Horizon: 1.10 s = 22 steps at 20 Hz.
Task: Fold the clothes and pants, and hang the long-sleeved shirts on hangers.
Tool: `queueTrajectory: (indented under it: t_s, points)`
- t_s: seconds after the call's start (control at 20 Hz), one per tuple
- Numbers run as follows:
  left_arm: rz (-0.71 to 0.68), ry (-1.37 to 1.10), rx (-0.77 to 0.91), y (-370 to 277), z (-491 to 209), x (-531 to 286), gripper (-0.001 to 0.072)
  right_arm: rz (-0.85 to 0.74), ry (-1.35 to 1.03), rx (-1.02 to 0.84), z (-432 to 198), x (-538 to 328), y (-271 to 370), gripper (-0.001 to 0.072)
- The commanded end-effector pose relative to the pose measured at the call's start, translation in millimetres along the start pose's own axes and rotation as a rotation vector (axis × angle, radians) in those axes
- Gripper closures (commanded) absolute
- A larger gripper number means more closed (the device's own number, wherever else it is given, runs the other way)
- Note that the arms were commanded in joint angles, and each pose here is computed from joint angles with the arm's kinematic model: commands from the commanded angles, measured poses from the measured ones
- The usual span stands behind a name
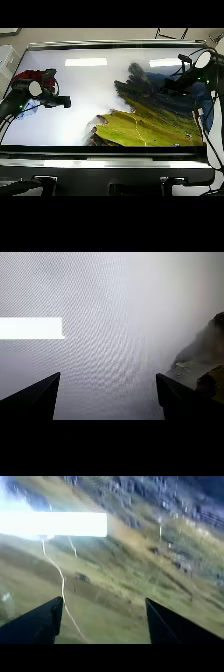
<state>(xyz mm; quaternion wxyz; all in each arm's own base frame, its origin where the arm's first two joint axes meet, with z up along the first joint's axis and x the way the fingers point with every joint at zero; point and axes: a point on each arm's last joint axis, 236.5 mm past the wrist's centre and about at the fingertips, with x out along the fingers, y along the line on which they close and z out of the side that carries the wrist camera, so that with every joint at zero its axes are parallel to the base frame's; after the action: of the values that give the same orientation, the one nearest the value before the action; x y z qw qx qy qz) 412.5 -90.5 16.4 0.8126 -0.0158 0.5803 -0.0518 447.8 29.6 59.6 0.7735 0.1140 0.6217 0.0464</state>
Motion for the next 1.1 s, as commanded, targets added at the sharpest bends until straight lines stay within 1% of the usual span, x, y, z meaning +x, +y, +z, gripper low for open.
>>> queueTrajectory:
  t_s: [0.0,0.2,0.3,0.35,0.45,0.55,0.65,0.75,0.85,0.95,1.05]
  points:
    - [-0.014,-0.102,-0.004,-3,25,1,-0.001,0.006,-0.124,-0.001,29,-1,2,0.0106]
    - [-0.074,-0.275,-0.027,-17,65,-7,-0.001,0.011,-0.21,0.0,49,-5,3,0.0105]
    - [-0.041,-0.445,-0.014,-3,105,-24,-0.001,0.013,-0.268,0.0,63,-8,3,0.0105]
    - [-0.024,-0.501,-0.136,25,124,-36,-0.001,0.013,-0.273,-0.001,64,-8,3,0.0105]
    - [0.015,-0.494,-0.444,110,134,-54,-0.001,0.012,-0.26,-0.001,61,-7,3,0.0105]
    - [0.022,-0.391,-0.739,207,103,-64,-0.0011,0.011,-0.204,0.0,48,-4,3,0.0106]
    - [0.001,-0.281,-0.968,280,44,-66,-0.0013,0.011,-0.129,0.0,31,-1,3,0.0106]
    - [-0.027,-0.247,-1.143,335,-12,-66,-0.0013,0.014,-0.07,0.001,17,0,4,0.0106]
    - [-0.068,-0.252,-1.275,365,-55,-55,-0.0013,0.039,-0.043,0.004,10,0,10,0.0106]
    - [-0.086,-0.31,-1.364,385,-78,-38,-0.0013,0.079,-0.039,0.009,9,0,19,0.0106]
    - [-0.095,-0.412,-1.401,398,-78,-23,-0.0013,0.115,-0.036,0.013,9,-1,27,0.0106]
